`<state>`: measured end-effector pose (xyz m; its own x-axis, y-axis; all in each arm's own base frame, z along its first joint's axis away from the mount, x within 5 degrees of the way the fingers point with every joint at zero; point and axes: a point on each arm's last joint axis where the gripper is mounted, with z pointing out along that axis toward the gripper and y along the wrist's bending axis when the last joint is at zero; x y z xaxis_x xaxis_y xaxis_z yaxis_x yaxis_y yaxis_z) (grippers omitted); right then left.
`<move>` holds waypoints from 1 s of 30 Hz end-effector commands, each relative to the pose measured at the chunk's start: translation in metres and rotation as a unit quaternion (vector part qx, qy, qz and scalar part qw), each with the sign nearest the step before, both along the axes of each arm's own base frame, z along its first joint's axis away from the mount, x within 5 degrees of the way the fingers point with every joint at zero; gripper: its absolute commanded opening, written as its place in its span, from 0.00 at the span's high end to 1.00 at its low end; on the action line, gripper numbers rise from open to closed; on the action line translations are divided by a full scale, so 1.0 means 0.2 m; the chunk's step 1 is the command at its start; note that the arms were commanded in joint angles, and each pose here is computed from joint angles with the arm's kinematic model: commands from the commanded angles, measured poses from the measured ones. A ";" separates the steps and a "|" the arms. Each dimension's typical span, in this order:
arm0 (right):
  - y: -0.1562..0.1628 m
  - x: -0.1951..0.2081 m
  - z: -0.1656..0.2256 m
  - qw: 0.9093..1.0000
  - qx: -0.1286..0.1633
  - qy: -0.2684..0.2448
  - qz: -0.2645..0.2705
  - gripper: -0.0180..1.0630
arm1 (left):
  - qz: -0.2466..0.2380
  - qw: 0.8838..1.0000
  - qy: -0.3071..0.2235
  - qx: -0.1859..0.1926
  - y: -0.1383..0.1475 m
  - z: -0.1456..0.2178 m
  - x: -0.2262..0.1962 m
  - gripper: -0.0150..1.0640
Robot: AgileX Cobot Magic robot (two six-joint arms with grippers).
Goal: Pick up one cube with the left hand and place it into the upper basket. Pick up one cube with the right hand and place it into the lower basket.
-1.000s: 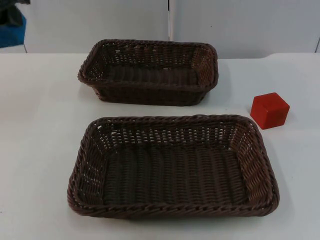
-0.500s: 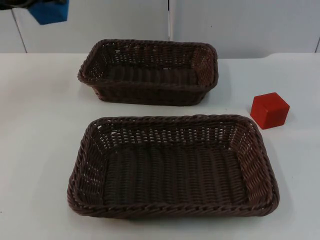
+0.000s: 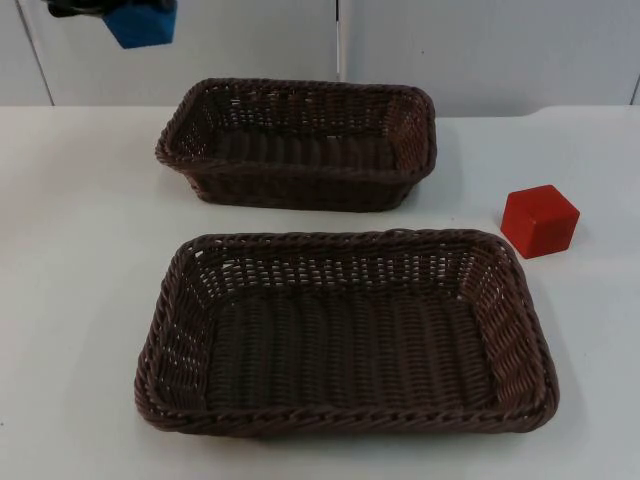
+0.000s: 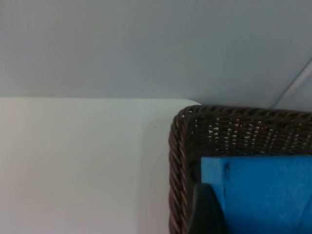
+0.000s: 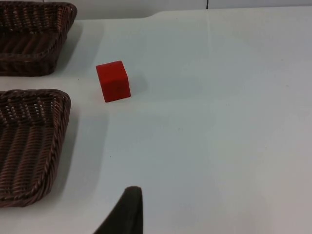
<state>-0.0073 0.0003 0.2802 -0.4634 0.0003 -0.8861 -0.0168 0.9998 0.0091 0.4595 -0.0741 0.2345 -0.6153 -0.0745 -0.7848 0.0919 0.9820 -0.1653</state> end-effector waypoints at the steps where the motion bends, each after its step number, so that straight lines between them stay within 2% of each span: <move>1: 0.00 0.00 0.00 1.000 0.001 -0.004 -0.002 0.02 | -0.016 1.000 0.001 0.000 -0.07 -0.03 0.04 0.99; 2: 0.00 0.00 0.00 1.000 0.001 -0.004 -0.002 0.02 | -0.016 1.000 0.001 0.000 -0.07 -0.03 0.04 0.99; 6: 0.00 0.00 0.00 1.000 0.001 -0.004 -0.002 0.02 | -0.066 0.997 -0.015 0.033 -0.20 -0.07 0.06 0.99; 10: 0.00 0.00 0.00 1.000 0.001 -0.004 -0.002 0.02 | -0.080 0.996 -0.010 0.032 -0.29 -0.15 0.10 0.99; 20: 0.00 0.00 0.00 1.000 0.001 -0.004 -0.002 0.02 | -0.066 0.998 -0.008 -0.001 -0.36 -0.31 0.20 0.99; 25: 0.00 0.00 0.00 1.000 0.001 -0.004 -0.002 0.02 | -0.066 0.998 0.012 0.001 -0.36 -0.41 0.21 0.99; 30: 0.00 0.00 0.00 1.000 0.002 -0.004 -0.002 0.02 | -0.055 0.998 0.032 -0.017 -0.37 -0.48 0.21 0.99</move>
